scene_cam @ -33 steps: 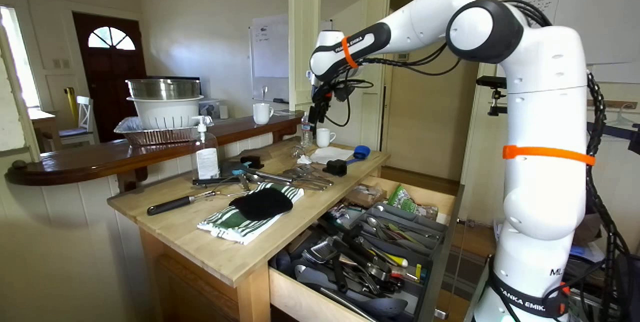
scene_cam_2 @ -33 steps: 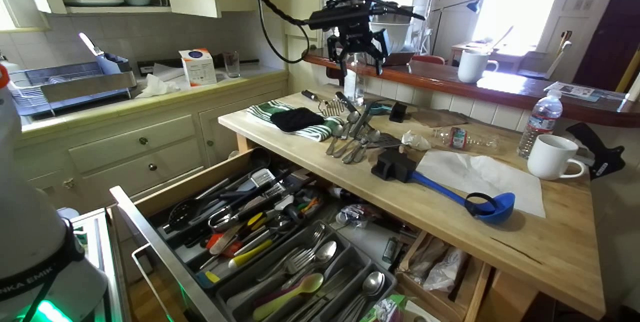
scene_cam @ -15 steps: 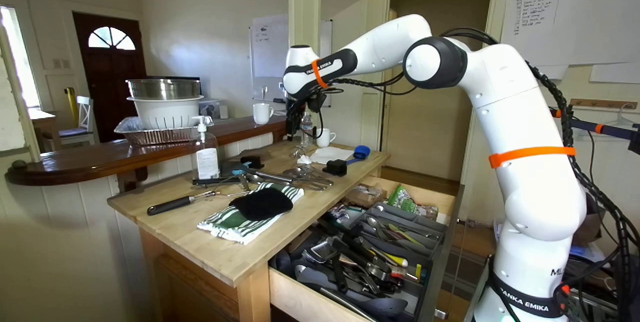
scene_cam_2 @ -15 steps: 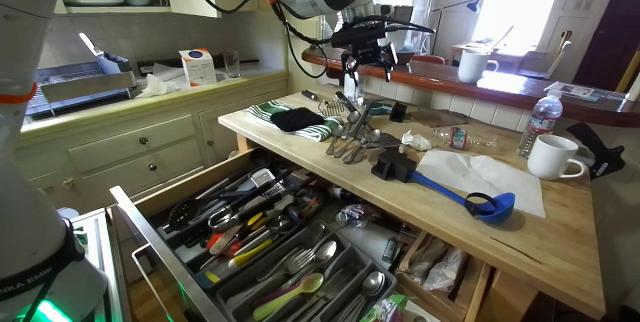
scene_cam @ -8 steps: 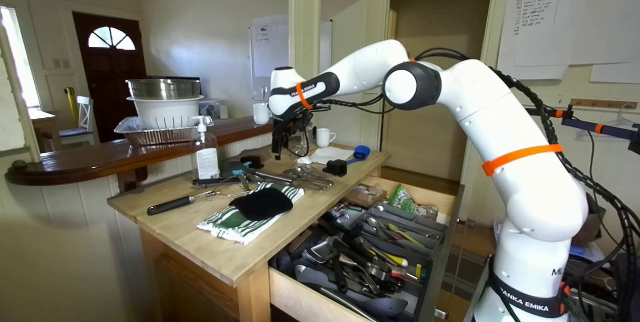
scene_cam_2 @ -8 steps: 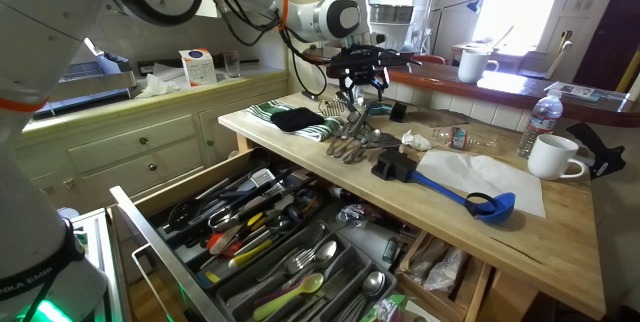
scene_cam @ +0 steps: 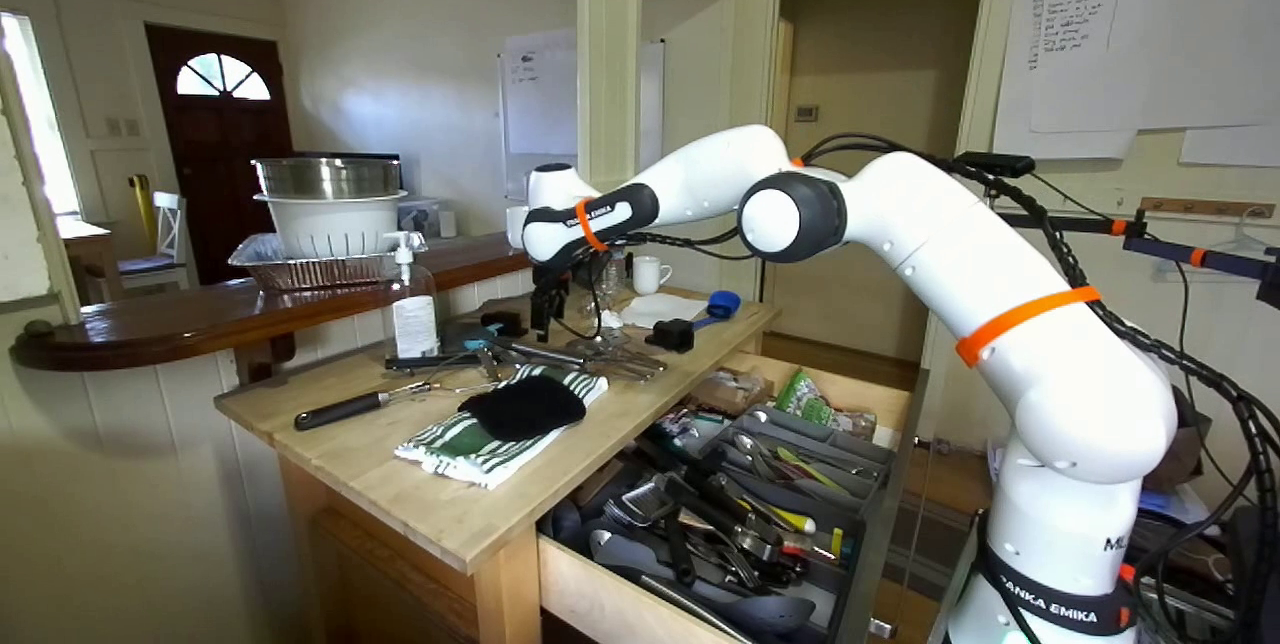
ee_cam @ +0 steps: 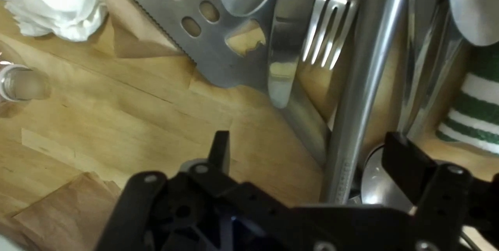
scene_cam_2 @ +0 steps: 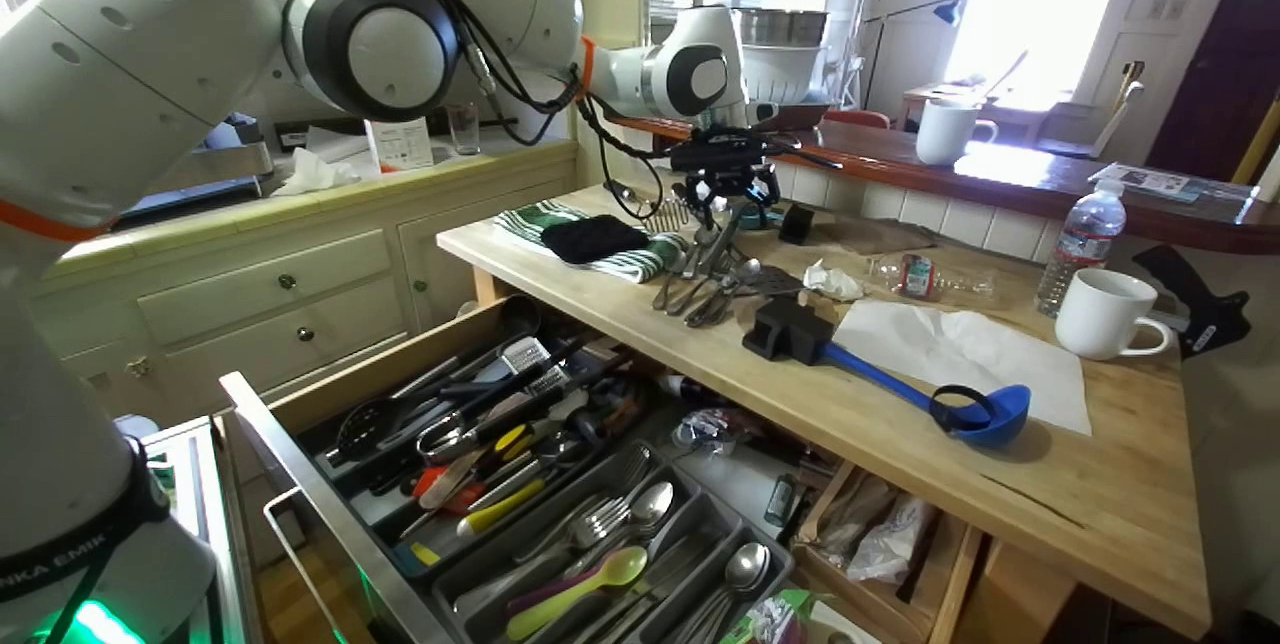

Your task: Put the spatula inside the drawer

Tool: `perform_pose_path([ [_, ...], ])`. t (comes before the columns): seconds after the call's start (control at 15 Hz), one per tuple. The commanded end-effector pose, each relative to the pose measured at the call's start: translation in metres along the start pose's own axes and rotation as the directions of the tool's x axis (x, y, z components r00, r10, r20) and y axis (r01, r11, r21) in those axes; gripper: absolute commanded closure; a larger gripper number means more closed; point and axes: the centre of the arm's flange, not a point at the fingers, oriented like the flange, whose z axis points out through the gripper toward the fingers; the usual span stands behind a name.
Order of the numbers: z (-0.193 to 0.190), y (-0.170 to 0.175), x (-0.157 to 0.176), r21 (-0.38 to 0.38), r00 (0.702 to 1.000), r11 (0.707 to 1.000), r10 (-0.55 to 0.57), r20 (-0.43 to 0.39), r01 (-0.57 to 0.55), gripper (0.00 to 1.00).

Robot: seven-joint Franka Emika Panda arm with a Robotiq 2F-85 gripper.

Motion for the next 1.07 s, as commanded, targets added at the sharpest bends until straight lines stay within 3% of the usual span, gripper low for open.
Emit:
perform_pose_path([
  [0.0, 0.005, 0.0, 0.033, -0.006, 1.0, 1.0, 0.01, 0.009, -0.01, 0.0],
  [0.13, 0.006, -0.005, 0.039, -0.002, 1.0, 1.0, 0.015, 0.009, -0.015, 0.0],
  [0.2, 0.007, -0.008, 0.04, 0.001, 1.0, 1.0, 0.015, 0.006, -0.015, 0.15],
  [0.53, 0.015, -0.01, 0.042, 0.002, 1.0, 1.0, 0.013, 0.004, -0.013, 0.57],
  [0.73, 0.024, -0.009, 0.044, 0.0, 1.0, 1.0, 0.001, 0.007, -0.001, 0.58],
  [0.8, 0.025, -0.008, 0.045, -0.007, 1.0, 1.0, 0.006, 0.014, -0.006, 0.65],
  [0.93, 0.025, -0.008, 0.046, -0.003, 1.0, 1.0, 0.002, 0.015, -0.002, 0.63],
  [1.0, 0.025, -0.007, 0.047, -0.004, 1.0, 1.0, 0.003, 0.015, -0.003, 0.57],
])
